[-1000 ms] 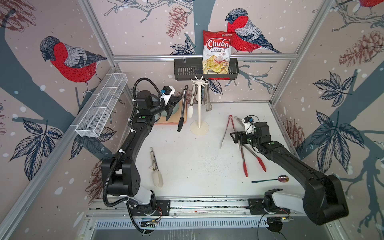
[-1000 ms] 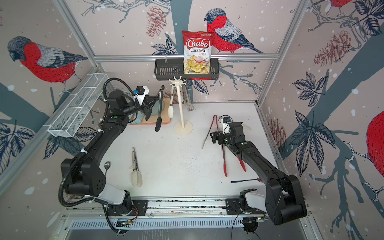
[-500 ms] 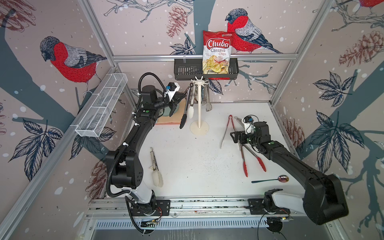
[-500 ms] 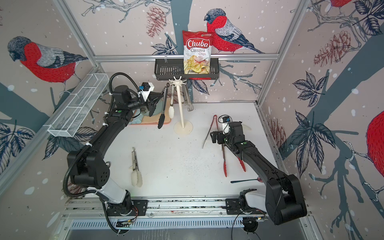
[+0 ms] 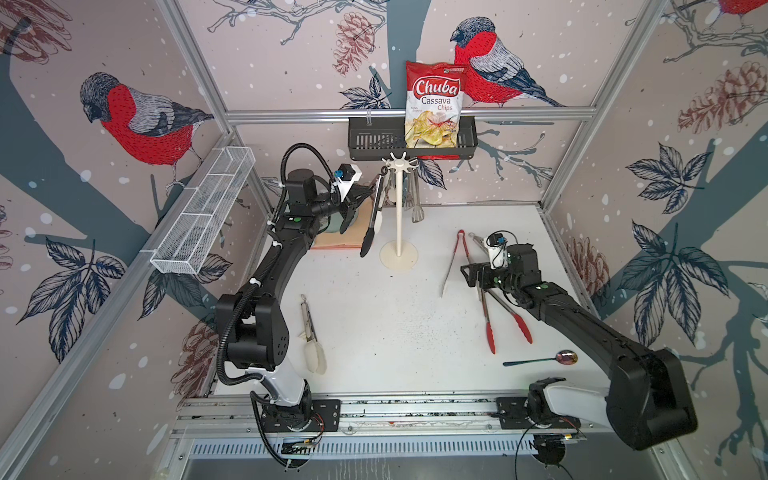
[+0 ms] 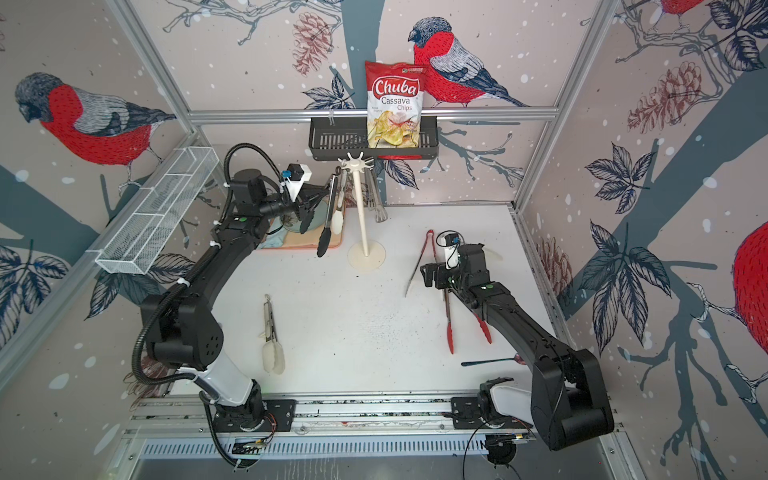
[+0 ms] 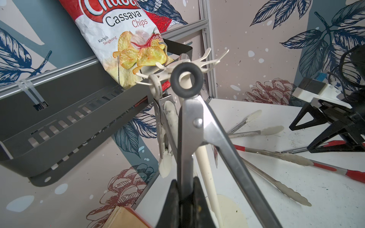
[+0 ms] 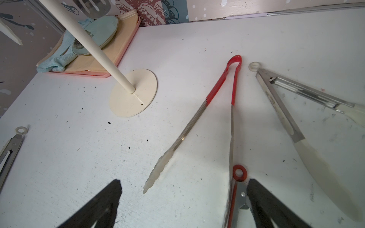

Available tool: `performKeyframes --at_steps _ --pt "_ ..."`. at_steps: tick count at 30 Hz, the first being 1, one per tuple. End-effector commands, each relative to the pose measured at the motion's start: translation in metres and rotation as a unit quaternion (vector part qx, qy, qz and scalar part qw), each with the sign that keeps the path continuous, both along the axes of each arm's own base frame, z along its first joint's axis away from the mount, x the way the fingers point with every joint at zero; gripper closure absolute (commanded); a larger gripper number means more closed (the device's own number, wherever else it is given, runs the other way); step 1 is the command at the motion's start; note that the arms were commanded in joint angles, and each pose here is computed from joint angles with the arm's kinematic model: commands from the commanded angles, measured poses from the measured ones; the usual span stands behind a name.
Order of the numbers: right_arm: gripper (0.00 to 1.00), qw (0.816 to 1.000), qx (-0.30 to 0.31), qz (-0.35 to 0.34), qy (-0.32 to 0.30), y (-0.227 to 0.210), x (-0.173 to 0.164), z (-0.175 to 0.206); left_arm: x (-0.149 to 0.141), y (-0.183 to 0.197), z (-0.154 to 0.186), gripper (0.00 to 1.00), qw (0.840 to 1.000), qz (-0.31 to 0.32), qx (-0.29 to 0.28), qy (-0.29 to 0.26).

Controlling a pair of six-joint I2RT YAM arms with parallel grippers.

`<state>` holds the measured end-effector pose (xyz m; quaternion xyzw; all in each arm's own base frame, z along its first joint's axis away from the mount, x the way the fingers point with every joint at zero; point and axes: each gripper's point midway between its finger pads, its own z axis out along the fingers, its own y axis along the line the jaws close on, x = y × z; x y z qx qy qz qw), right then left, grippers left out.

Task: Hang food tongs on kitchen utensil racks
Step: Hang the food tongs on the rack.

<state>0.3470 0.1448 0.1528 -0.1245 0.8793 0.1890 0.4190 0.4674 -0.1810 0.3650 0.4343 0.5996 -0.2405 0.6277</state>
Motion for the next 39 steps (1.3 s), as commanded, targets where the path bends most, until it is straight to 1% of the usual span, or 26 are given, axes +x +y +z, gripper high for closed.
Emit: performKeyframes --at_steps 1,5,13,25,39 --pt "0.0 1.0 -0.004 0.002 -0.013 0.0 0.001 0.005 -0.002 0.0 0.015 1.0 0.999 -0.007 -0.002 -0.032" --pt "0.0 1.0 -0.007 0.003 -0.013 -0.001 0.0 0.004 -0.005 0.0 0.02 1.0 0.999 -0.009 -0.008 -0.04" --pt "0.0 1.0 -0.006 0.007 -0.013 0.001 -0.002 0.004 0.0 0.006 0.022 1.0 0.999 -0.004 -0.013 -0.038" --pt "0.0 1.0 -0.01 0.01 -0.014 0.003 -0.002 0.003 0.002 0.003 0.01 1.0 1.0 -0.021 -0.001 -0.018" --pt "0.0 1.0 -0.012 0.011 -0.015 0.003 -0.004 0.004 0.006 -0.007 0.002 1.0 0.999 -0.037 -0.002 -0.002"
